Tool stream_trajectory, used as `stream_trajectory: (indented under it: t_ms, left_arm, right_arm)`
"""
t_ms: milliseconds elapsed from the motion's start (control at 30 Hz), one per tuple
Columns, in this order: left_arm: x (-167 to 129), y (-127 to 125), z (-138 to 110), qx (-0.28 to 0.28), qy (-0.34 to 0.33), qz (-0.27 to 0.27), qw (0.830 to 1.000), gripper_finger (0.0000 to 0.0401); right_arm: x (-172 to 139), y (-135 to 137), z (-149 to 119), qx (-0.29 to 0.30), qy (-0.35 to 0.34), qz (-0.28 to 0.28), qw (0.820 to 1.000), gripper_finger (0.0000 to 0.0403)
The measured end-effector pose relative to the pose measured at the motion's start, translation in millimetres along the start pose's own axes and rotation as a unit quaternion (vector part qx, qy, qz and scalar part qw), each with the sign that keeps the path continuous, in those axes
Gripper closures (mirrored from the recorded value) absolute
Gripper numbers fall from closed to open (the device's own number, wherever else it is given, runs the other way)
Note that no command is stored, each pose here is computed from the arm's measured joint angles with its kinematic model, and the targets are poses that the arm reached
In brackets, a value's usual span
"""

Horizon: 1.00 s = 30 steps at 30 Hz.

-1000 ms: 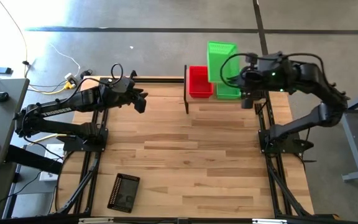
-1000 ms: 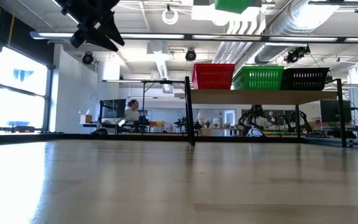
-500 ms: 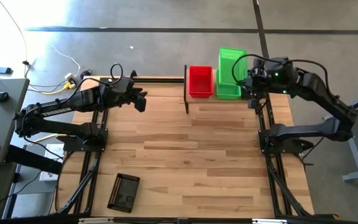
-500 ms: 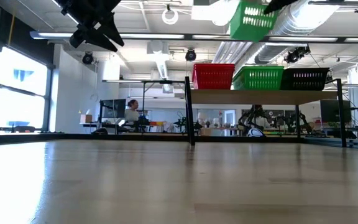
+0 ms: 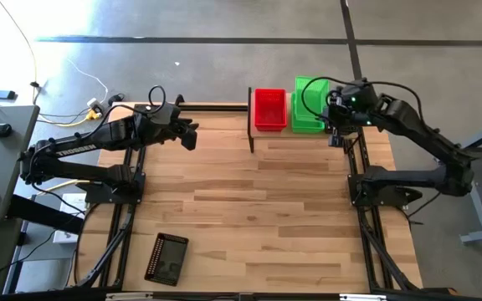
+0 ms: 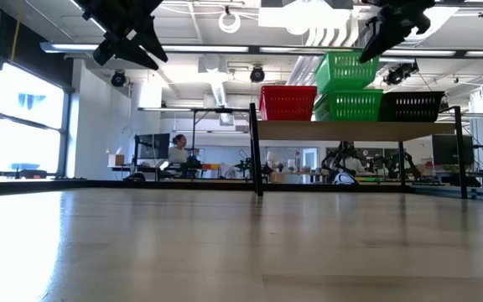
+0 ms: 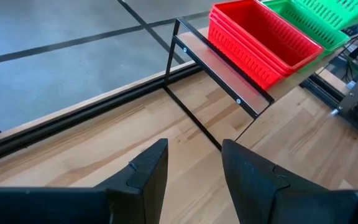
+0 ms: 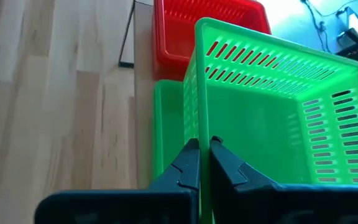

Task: Stack baskets on shelf by color
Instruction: Stack the green bin on top of the green bin

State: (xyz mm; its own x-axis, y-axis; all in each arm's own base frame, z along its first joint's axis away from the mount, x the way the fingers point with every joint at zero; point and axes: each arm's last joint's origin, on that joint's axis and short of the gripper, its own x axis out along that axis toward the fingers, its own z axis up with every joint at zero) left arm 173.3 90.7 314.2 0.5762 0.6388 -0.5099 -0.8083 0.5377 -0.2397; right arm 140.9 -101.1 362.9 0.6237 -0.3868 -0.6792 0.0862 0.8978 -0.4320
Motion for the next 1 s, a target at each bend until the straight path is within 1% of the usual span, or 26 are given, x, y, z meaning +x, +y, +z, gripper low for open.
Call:
stream_trajectory:
  t_ms: [133, 233, 600, 767, 1000]
  left_arm:
    - [0, 0, 0, 0.0, 0.0, -0.001, 1.0, 0.026]
    - [0, 0, 0, 0.0, 0.0, -0.001, 1.0, 0.026]
    - [0, 0, 0, 0.0, 0.001, -0.001, 1.0, 0.026]
    - [0, 0, 0, 0.0, 0.001, -0.001, 1.0, 0.026]
    - [0, 0, 0, 0.001, 0.001, -0.001, 1.0, 0.026]
  right_arm:
    - [2, -3, -2, 0.01, -0.017, 0.007, 1.0, 0.0403]
    - [4, -5, -3, 0.014, -0.016, 0.011, 1.0, 0.0403]
    - [22, -6, -4, 0.015, 0.021, 0.04, 0.999, 0.0403]
    - [29, -8, -5, 0.01, 0.04, 0.033, 0.999, 0.0403]
    - [29, -8, -5, 0.008, 0.043, 0.032, 0.999, 0.0403]
